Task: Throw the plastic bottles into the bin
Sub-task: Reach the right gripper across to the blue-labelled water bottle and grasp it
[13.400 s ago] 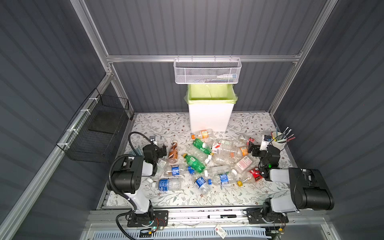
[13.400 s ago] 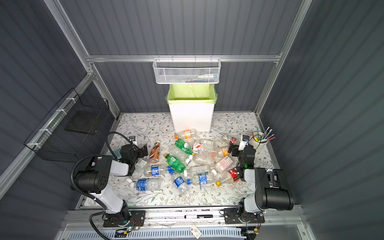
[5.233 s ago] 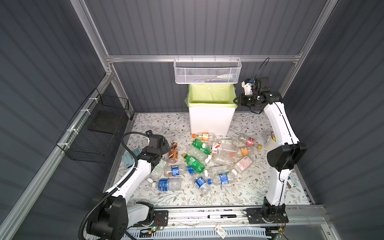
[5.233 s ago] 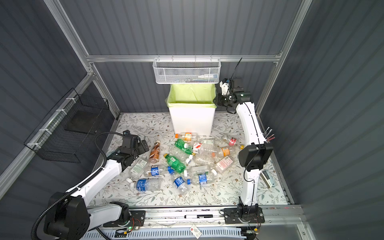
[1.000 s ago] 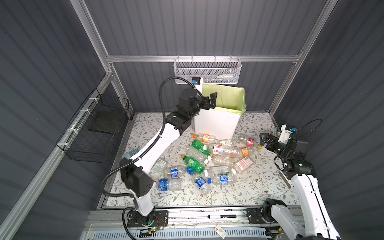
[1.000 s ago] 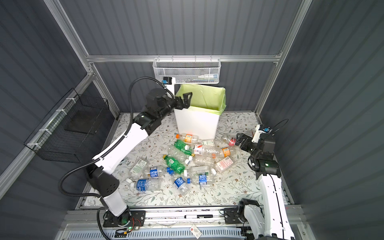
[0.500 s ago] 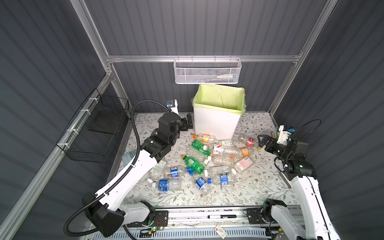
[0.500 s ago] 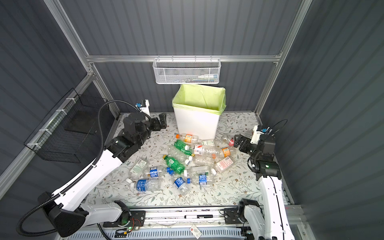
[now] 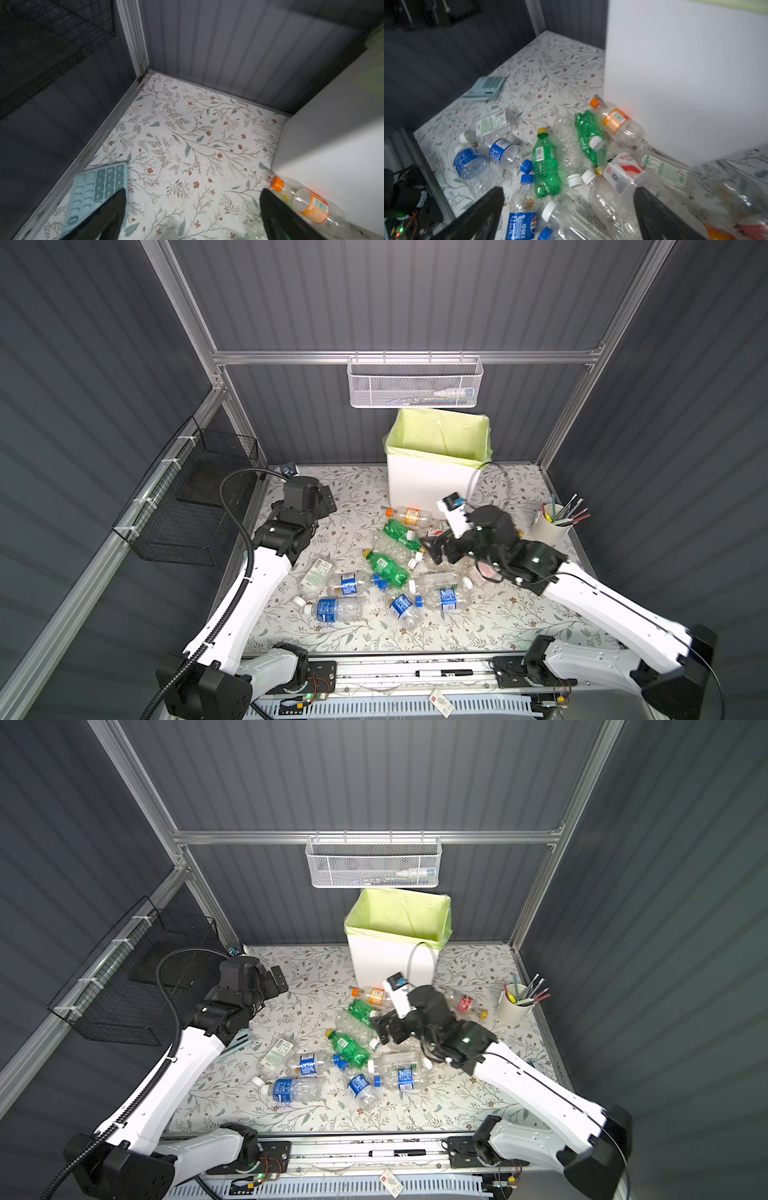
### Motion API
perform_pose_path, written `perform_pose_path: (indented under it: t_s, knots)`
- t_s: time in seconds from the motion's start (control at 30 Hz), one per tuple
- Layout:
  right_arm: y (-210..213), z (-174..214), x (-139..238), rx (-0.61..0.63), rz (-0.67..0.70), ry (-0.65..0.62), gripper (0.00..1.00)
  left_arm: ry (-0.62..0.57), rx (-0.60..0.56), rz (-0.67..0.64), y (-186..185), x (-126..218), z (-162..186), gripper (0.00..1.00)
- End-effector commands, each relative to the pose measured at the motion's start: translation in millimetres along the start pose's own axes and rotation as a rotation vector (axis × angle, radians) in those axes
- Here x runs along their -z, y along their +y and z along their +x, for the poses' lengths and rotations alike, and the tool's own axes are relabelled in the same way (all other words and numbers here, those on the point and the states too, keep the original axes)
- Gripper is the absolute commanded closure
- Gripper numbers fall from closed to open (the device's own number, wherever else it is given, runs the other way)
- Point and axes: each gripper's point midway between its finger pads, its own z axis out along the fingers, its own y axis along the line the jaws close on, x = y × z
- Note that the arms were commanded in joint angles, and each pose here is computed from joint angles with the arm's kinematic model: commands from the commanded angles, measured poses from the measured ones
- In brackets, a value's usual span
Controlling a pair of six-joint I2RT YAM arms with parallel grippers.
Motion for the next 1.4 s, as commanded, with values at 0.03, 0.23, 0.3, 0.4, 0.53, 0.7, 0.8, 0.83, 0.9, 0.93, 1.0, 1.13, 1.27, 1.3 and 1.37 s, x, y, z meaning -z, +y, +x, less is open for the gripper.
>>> perform_pose_path:
  t_s: [0.03, 0.23, 0.3, 0.4, 0.53, 0.7, 0.8, 0.83, 0.9, 0.93, 1.0, 1.13, 1.27, 1.3, 1.37]
  knots:
    - [81, 9, -45, 0.222, -0.062, 0.084, 0.01, 0.069, 0.030, -0.022, 26, -13, 10, 0.00]
    - [179, 55, -90, 0.437, -0.250, 0.244, 0.01, 0.109, 0.034, -0.050, 44, -24, 12, 0.00]
    - [193, 71, -103, 0.485, -0.273, 0.308, 0.02, 0.112, 0.037, -0.046, 44, -25, 11, 0.00]
    - [220, 99, -116, 0.556, -0.322, 0.393, 0.05, 0.104, 0.040, -0.046, 45, -25, 9, 0.00]
    - [227, 119, -134, 0.605, -0.320, 0.468, 0.06, 0.106, 0.037, -0.040, 44, -24, 9, 0.00]
    - [226, 134, -155, 0.656, -0.295, 0.521, 0.07, 0.111, 0.026, -0.043, 46, -22, 12, 0.00]
    - [228, 143, -165, 0.675, -0.296, 0.555, 0.07, 0.115, 0.017, -0.044, 47, -21, 15, 0.00]
    - [228, 145, -168, 0.679, -0.293, 0.562, 0.07, 0.116, 0.013, -0.044, 47, -21, 16, 0.00]
    - [227, 153, -174, 0.694, -0.286, 0.580, 0.08, 0.115, 0.005, -0.049, 49, -20, 17, 0.00]
    - [226, 156, -176, 0.701, -0.285, 0.587, 0.08, 0.115, 0.001, -0.052, 49, -20, 17, 0.00]
    - [224, 162, -180, 0.709, -0.276, 0.603, 0.08, 0.119, -0.007, -0.056, 50, -20, 18, 0.00]
    - [223, 172, -186, 0.714, -0.273, 0.624, 0.16, 0.131, -0.008, -0.056, 50, -21, 22, 0.00]
    - [223, 172, -188, 0.713, -0.274, 0.622, 0.27, 0.135, -0.001, -0.041, 48, -21, 24, 0.00]
    - [223, 170, -188, 0.711, -0.274, 0.616, 0.30, 0.136, 0.000, -0.038, 48, -21, 24, 0.00]
    - [225, 164, -187, 0.695, -0.274, 0.594, 0.38, 0.135, 0.001, -0.032, 47, -19, 23, 0.00]
